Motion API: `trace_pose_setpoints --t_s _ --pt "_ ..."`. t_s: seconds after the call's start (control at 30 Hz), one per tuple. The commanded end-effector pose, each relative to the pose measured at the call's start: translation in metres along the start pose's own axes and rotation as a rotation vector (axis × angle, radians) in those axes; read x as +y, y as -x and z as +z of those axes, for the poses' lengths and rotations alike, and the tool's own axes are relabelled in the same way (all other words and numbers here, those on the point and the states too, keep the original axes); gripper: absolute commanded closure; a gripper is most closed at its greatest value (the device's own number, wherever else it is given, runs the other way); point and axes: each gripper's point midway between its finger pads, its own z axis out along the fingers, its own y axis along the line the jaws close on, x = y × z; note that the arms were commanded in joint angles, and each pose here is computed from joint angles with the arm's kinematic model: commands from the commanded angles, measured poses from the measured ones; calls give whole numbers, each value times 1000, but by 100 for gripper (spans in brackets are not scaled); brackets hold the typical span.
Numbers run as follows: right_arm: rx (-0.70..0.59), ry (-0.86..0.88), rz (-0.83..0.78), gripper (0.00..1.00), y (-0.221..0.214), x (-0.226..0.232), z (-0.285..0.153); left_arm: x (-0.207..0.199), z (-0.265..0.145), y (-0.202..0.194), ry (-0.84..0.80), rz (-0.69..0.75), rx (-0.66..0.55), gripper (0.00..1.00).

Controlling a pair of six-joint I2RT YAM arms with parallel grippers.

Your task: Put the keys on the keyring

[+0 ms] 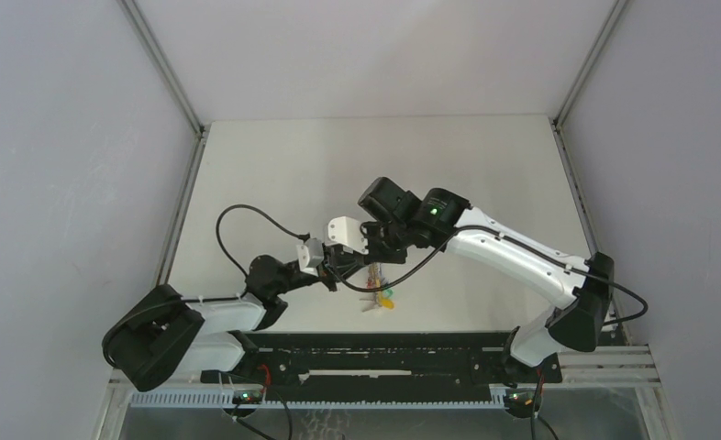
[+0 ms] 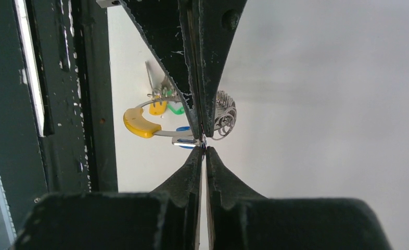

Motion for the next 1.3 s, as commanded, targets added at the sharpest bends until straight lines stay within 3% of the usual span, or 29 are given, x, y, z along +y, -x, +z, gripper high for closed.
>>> trace_pose_setpoints --t_s 0.0,0.13,0.3,0.53,0.87,1.27 --pt "-181 -90 66 95 21 -9 -33 5 5 37 24 100 -110 100" --pt "-325 -134 178 83 22 -13 -49 6 2 44 49 115 -135 100" --pt "-482 -136 305 80 15 -19 -61 7 -2 51 72 122 -157 100" --pt "-681 -141 311 75 20 -14 -54 5 -3 58 72 121 -188 100" --pt "-769 -96 336 74 23 -19 -42 2 -4 61 61 123 -197 100" --pt "-782 -38 298 76 25 -18 -31 0 -3 62 44 123 -198 100"
